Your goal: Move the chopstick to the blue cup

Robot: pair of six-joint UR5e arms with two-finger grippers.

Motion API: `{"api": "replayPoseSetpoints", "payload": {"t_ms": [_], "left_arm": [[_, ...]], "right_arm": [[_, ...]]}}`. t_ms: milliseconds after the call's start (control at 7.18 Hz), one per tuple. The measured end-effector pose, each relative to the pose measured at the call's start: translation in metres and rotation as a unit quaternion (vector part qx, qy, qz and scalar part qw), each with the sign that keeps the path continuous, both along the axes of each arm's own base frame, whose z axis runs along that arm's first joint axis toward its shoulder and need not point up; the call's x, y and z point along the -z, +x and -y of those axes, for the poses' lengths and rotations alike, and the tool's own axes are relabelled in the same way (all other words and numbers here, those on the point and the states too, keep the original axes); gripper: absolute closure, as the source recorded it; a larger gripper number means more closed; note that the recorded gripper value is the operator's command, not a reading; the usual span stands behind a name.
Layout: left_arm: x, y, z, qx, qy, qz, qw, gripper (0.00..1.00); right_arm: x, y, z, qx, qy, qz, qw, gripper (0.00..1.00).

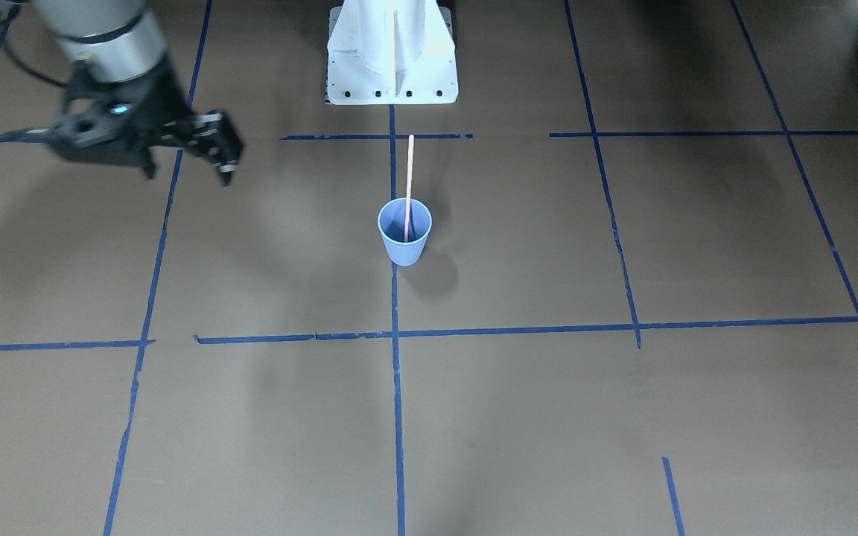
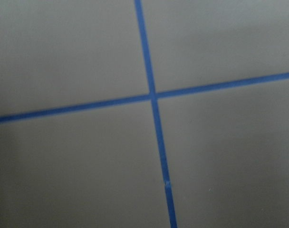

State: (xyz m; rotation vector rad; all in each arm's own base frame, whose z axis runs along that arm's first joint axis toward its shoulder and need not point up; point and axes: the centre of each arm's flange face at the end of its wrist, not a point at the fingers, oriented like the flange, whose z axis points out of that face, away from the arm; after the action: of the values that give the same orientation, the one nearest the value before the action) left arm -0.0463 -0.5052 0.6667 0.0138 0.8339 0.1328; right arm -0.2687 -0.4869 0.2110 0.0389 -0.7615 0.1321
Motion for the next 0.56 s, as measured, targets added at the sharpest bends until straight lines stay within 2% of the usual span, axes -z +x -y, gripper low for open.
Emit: {"api": "replayPoseSetpoints", "payload": {"t_ms": [139,557], "left_arm": [[-0.002,0.000,-0.002,0.006,-0.008,0.000,0.9999,0.00],[0.000,-0.001,-0.003,0.019,-0.020,0.000,0.9996,0.00]], "right_arm": [[-0.034,0.039,0.015,0.020,0.008,-0.009,0.9997,0.00],[-0.144,0.147,0.043,0.076,0.004,-0.012,0.9970,0.00]]}}
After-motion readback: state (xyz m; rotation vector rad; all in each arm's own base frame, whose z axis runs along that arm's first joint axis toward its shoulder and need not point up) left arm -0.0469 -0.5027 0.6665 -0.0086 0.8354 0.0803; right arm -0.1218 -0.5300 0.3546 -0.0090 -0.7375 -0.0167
